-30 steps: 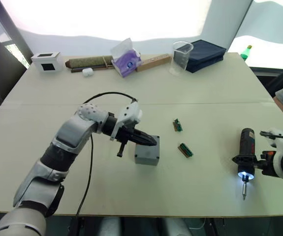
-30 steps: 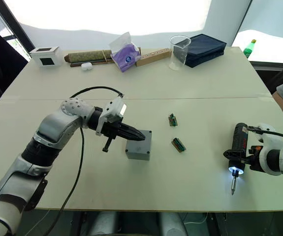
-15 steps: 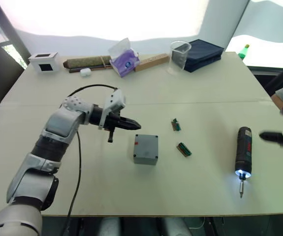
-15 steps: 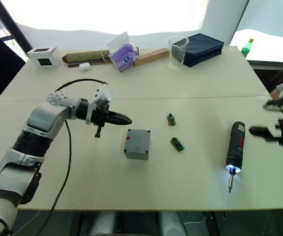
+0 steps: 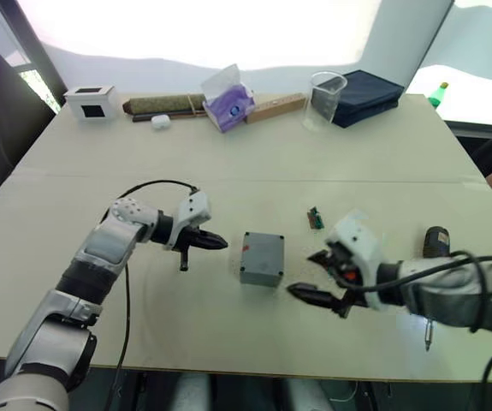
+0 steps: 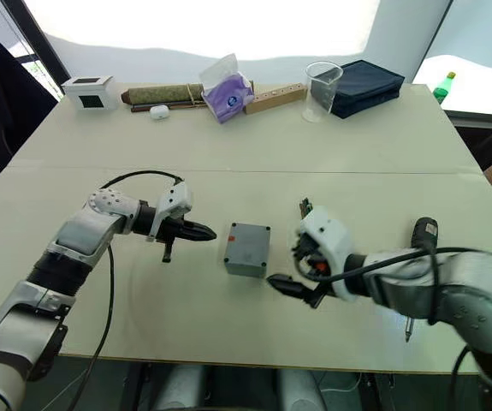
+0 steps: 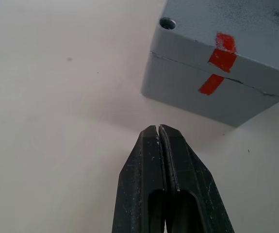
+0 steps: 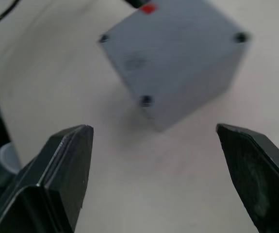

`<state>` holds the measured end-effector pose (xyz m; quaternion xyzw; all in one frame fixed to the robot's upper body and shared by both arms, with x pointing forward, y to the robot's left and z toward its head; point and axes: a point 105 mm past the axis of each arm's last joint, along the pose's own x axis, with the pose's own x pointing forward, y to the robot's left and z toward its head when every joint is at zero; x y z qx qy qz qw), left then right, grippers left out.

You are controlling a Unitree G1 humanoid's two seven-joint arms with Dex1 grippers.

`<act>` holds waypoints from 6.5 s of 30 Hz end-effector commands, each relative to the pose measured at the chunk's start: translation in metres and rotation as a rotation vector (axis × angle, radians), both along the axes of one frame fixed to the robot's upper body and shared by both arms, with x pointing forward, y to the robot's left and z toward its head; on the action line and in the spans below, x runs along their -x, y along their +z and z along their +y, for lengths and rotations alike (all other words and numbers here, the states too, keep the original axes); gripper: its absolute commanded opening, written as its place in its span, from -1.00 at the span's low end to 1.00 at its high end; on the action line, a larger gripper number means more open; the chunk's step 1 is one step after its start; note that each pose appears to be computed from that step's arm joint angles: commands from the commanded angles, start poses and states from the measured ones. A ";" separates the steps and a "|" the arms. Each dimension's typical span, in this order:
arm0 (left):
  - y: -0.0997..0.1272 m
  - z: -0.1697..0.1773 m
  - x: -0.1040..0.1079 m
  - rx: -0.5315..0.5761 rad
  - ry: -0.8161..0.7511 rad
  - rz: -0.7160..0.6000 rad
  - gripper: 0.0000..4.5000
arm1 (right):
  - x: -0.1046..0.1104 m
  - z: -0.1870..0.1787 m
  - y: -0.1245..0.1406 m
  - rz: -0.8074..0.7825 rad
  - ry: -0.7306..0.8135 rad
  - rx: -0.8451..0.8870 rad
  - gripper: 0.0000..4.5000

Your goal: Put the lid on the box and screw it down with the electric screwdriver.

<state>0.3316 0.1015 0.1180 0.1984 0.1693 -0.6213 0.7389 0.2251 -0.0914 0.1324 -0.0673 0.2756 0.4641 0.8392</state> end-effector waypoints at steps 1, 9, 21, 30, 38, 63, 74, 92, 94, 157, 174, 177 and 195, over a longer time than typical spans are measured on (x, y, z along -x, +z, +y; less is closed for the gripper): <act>0.008 -0.007 0.001 -0.001 -0.029 -0.048 -1.00 | -0.005 0.006 0.001 -0.037 0.020 -0.018 0.96; 0.011 -0.032 -0.005 0.039 -0.096 -0.067 -1.00 | 0.001 0.026 -0.003 -0.001 0.103 -0.080 0.96; 0.013 0.000 -0.043 -0.062 0.014 -0.175 -1.00 | 0.006 -0.003 0.007 -0.066 0.068 0.013 0.96; -0.008 0.031 0.004 -0.101 0.019 -0.007 -1.00 | -0.026 -0.018 -0.001 -0.162 0.020 0.115 0.96; -0.010 0.007 0.022 -0.044 0.014 0.025 -1.00 | -0.025 -0.004 -0.015 -0.161 0.117 0.126 0.96; -0.003 -0.013 0.009 0.015 -0.002 -0.022 -1.00 | -0.004 0.004 -0.019 -0.122 0.146 0.097 0.96; 0.077 -0.003 -0.026 0.319 0.195 -0.141 -1.00 | -0.024 -0.044 0.069 -0.453 -0.122 -0.187 0.96; 0.068 -0.054 0.003 0.273 -0.090 -0.161 -1.00 | -0.113 -0.086 0.006 -0.441 -0.497 -0.087 0.73; 0.069 -0.055 0.002 0.277 -0.086 -0.161 -1.00 | -0.117 -0.087 0.003 -0.447 -0.501 -0.077 0.51; 0.052 -0.016 0.020 0.188 -0.090 -0.032 -1.00 | -0.050 -0.002 0.026 -0.505 -0.093 -0.150 -0.95; 0.046 -0.017 0.018 0.169 -0.071 -0.050 -1.00 | -0.062 -0.002 0.020 -0.516 -0.109 -0.133 -0.95; 0.042 -0.016 0.018 0.151 -0.075 -0.048 -1.00 | -0.062 -0.001 0.018 -0.504 -0.103 -0.130 -0.95; 0.050 -0.017 0.011 0.190 -0.053 -0.050 -1.00 | -0.063 -0.012 0.017 -0.524 -0.113 -0.086 0.33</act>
